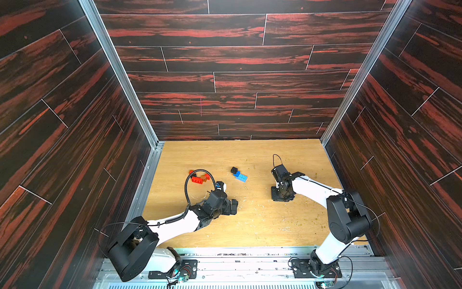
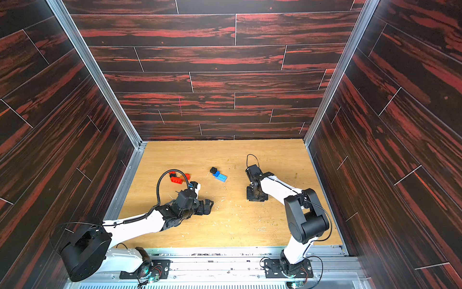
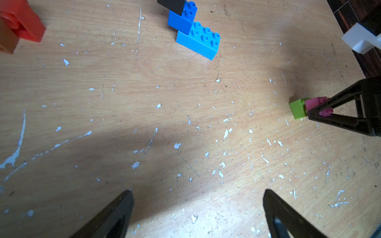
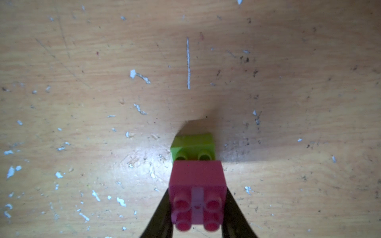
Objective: Assemble the letter v with lego
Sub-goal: Assemble the lego brick with the lego brick.
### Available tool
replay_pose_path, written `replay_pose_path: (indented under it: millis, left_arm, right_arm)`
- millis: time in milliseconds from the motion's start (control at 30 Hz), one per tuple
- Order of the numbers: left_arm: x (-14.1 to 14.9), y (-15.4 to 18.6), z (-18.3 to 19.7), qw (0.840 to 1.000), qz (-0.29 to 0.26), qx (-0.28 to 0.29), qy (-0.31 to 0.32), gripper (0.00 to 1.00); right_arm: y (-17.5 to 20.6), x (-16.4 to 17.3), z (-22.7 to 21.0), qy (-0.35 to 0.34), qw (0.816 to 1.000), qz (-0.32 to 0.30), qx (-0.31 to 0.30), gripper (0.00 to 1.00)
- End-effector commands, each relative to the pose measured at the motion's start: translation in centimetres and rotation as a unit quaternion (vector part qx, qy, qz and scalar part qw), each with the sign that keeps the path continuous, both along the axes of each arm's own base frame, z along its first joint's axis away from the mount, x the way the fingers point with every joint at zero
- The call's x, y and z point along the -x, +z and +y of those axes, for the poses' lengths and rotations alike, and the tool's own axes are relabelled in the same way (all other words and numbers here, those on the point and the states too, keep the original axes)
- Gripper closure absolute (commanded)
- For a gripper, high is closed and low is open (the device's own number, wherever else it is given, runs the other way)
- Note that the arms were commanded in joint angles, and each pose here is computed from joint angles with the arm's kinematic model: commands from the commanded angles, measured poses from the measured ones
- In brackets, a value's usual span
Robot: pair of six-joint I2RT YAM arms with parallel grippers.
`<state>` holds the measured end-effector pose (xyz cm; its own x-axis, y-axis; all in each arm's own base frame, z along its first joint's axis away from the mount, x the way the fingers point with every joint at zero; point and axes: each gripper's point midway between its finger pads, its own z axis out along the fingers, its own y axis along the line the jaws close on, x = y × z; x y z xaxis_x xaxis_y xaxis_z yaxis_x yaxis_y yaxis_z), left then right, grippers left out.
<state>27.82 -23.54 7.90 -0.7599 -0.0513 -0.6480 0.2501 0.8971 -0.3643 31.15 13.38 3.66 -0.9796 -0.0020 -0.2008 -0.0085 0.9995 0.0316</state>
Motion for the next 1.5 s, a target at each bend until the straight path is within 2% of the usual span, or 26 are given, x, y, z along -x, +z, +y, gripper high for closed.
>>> replay_pose_path:
  millis: [0,433,667,1067,1467]
  left_arm:
    - [0.2,0.5,0.1,1.0,-0.004,0.005,0.0,0.0]
    - [0.5,0.6,0.4,1.0,-0.006,0.006,0.001,0.0]
    - [0.6,0.8,0.4,1.0,-0.008,0.008,0.001,0.0]
    - [0.6,0.6,0.2,1.0,-0.003,0.011,0.001,0.0]
    - [0.6,0.7,0.4,1.0,-0.005,0.009,0.002,0.0]
  right_arm:
    - [-2.1,2.6,-1.0,0.007,0.997,0.073,0.021,0.79]
    - [-2.6,3.1,-1.2,0.01,0.994,0.106,0.024,0.79]
    - [-3.8,4.7,-1.6,0.006,0.991,0.133,0.027,0.79]
    - [-4.4,6.0,-2.0,-0.004,0.99,0.137,0.023,0.79]
    - [-4.9,4.5,-1.9,-0.008,0.991,0.127,0.034,0.79]
